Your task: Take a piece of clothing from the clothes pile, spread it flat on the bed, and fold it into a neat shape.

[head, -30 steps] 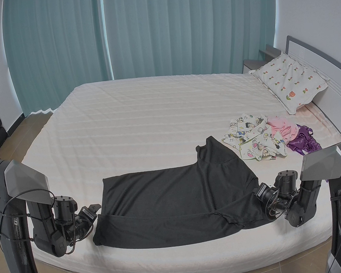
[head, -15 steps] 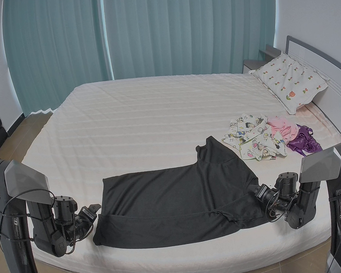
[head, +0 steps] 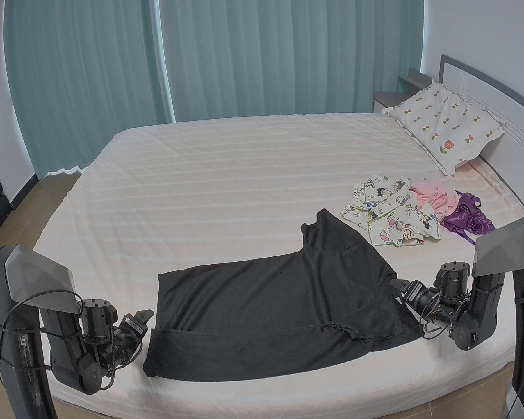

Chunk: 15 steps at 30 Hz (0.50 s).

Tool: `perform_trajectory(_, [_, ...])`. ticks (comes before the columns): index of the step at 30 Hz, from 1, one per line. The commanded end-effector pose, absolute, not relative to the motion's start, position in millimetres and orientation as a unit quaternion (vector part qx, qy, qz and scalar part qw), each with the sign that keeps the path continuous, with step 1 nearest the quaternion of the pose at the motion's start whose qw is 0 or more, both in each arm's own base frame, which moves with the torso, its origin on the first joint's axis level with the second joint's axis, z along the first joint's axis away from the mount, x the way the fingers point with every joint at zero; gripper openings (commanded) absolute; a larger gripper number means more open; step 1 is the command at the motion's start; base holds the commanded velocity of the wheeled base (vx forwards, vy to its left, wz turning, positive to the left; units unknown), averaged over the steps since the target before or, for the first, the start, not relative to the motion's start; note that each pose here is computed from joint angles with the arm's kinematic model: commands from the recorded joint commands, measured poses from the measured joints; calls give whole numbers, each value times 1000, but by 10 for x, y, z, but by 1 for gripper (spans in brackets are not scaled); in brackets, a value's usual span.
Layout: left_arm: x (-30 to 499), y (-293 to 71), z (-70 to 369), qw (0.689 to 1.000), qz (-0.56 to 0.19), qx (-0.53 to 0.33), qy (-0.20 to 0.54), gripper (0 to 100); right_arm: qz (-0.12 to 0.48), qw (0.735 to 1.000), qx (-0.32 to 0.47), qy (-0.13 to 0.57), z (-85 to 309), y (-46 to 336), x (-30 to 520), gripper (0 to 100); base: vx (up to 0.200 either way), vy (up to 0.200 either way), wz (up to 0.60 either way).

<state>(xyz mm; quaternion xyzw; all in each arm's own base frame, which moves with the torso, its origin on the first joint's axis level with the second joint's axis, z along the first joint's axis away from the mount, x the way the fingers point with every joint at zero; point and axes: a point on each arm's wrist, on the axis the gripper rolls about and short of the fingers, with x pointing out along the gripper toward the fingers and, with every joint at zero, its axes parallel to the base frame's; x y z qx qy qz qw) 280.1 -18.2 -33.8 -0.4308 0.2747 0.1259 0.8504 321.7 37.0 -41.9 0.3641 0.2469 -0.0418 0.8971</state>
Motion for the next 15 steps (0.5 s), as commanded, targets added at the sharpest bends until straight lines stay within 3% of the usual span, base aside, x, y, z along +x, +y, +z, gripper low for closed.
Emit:
perform_trajectory(1, [2803, -181, -299, 854, 121, -435, 258, 100, -40, 897, 364, 248, -373, 378, 3173, 100, 200, 0, 0])
perform_trajectory(11, [2760, -179, -274, 858, 112, -436, 246, 100, -32, 898, 363, 247, -359, 423, 3109, 100, 200, 0, 0])
perform_trajectory(15, [2761, -184, -273, 858, 109, -438, 246, 100, -31, 898, 362, 247, -363, 423, 3112, 100, 0, 0, 0])
